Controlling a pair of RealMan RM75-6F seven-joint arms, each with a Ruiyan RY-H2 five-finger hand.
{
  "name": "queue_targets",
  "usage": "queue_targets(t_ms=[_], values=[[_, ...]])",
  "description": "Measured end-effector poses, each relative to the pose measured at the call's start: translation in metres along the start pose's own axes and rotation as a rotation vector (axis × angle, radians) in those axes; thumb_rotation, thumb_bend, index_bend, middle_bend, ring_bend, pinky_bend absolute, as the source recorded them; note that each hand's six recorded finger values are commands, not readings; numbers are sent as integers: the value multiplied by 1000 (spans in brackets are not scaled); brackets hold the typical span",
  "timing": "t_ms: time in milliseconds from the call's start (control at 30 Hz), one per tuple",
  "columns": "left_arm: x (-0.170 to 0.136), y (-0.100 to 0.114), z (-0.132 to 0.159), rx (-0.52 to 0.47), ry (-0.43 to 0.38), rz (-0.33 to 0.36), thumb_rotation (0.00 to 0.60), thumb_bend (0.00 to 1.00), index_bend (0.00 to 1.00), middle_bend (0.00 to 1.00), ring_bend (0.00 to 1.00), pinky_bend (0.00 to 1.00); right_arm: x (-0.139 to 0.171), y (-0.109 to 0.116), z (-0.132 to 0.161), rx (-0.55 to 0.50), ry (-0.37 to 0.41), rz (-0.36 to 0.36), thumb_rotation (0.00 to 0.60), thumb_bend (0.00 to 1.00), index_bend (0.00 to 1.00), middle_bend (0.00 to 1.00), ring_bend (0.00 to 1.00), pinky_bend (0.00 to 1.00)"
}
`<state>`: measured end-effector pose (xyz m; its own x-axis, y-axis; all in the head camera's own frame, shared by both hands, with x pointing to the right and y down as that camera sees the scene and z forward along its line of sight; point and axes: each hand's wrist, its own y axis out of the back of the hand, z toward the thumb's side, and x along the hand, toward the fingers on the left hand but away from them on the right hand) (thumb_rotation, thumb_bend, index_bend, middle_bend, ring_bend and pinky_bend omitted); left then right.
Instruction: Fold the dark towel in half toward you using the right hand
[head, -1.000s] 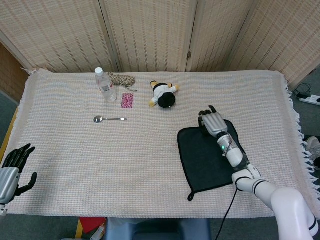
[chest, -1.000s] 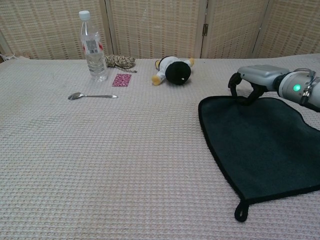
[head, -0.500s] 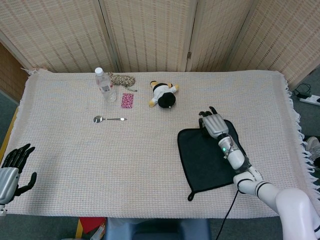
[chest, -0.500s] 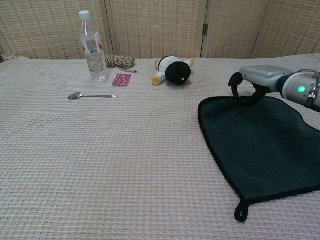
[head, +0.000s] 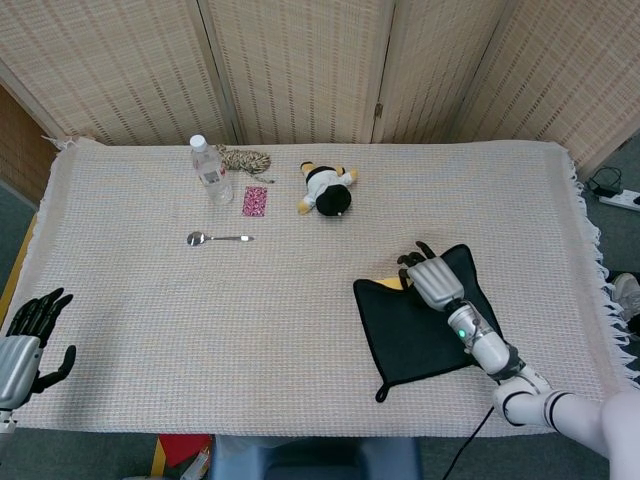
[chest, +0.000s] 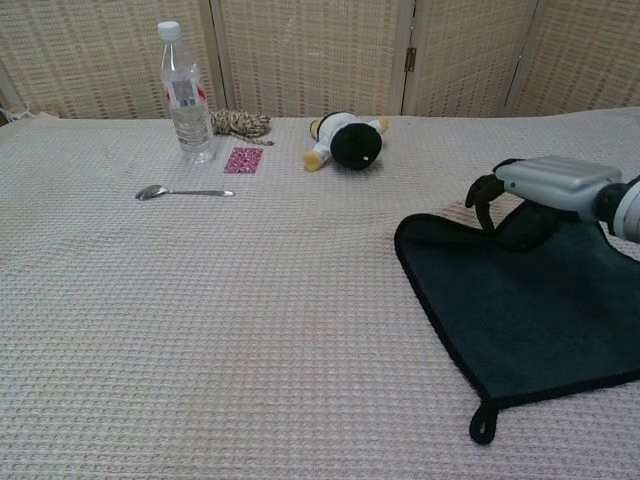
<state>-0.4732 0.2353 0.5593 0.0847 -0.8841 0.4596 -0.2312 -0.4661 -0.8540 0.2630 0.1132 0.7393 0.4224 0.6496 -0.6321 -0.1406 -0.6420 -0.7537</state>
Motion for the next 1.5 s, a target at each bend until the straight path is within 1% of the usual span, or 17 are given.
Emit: queue_targets(t_ms=[133, 333, 533, 733, 933, 1133, 1333, 1500], values=[[-1, 0, 1, -1, -2, -1, 600, 586, 0, 50, 0, 0, 24, -8, 6, 28, 29, 25, 600, 501, 681, 264, 195, 43], [-1, 1, 1, -1, -5, 2, 600, 587, 0, 50, 0, 0, 55, -14, 13, 45, 68, 39, 600, 501, 685, 267, 196, 42], [-2, 0, 4, 0, -15, 1, 600, 587, 0, 50, 0, 0, 75, -23, 24, 64, 115, 72, 600, 501, 686, 268, 195, 43], [-3, 1, 5, -1, -16, 5, 600, 589, 0, 50, 0, 0, 88, -30, 33, 96, 149, 99, 600, 502, 686, 264, 195, 43], [-4, 2, 5, 0, -17, 10, 600, 589, 0, 50, 0, 0, 104, -36, 39, 100, 169, 117, 600, 501, 685, 262, 195, 43], [-4, 1, 4, 2, -16, 8, 600, 590, 0, 50, 0, 0, 116, -36, 36, 117, 166, 121, 600, 502, 686, 260, 194, 43], [-4, 1, 4, 3, -14, 7, 600, 590, 0, 50, 0, 0, 122, -32, 32, 116, 156, 116, 600, 501, 686, 259, 195, 43], [-3, 0, 4, 5, -14, 5, 600, 591, 0, 50, 0, 0, 128, -35, 32, 131, 159, 129, 600, 500, 686, 258, 194, 43]])
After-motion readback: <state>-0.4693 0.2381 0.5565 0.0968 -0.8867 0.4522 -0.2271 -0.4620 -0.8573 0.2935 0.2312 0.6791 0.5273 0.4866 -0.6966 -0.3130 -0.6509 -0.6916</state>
